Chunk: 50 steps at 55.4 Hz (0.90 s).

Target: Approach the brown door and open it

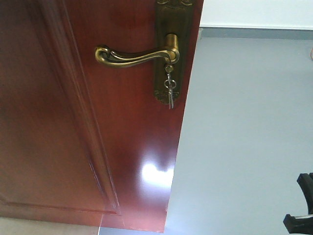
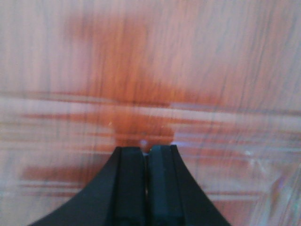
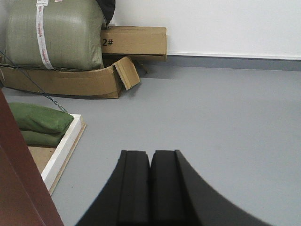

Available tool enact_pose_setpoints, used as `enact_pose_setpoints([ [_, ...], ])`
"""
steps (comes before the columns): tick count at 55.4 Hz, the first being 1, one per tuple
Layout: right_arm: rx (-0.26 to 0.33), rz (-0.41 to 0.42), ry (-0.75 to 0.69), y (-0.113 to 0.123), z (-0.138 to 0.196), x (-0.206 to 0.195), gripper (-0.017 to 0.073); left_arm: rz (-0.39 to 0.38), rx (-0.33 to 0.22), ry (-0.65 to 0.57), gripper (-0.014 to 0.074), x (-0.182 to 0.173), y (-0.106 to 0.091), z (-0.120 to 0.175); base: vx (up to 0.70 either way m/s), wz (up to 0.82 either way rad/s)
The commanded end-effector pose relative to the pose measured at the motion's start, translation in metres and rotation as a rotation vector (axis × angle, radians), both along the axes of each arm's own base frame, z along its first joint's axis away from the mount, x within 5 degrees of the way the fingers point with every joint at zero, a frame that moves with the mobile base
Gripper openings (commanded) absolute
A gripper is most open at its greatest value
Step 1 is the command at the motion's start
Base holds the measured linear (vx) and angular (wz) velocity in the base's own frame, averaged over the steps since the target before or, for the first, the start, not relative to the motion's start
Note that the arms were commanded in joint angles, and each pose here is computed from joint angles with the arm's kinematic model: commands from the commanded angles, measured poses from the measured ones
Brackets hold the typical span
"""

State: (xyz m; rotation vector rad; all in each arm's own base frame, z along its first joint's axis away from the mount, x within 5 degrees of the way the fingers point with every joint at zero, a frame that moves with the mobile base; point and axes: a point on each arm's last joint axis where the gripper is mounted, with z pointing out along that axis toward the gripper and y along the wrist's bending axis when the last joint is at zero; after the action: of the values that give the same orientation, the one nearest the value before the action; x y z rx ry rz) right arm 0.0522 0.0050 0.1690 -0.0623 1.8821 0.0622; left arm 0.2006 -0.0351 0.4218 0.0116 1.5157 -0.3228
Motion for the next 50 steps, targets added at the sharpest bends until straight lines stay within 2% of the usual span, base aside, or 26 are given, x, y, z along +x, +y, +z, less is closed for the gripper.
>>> enact_pose_setpoints([
  [1, -0.007, -0.002, -0.078, -0.0004, 0.0055, 0.0017, 0.0000, 0.018, -0.020, -0.047, 0.0175, -0.0047, 0.0021, 0.0138, 0.01, 0.01],
  [46, -0.007, -0.002, -0.078, -0.0004, 0.0055, 0.0017, 0.0000, 0.019, -0.019, -0.047, 0.0175, -0.0047, 0.0022, 0.0138, 0.00, 0.00],
  [50, -0.007, -0.002, -0.078, -0.0004, 0.0055, 0.0017, 0.0000, 0.035, 0.030, -0.057, 0.0175, -0.0042, 0.0032, 0.0137, 0.00, 0.00],
])
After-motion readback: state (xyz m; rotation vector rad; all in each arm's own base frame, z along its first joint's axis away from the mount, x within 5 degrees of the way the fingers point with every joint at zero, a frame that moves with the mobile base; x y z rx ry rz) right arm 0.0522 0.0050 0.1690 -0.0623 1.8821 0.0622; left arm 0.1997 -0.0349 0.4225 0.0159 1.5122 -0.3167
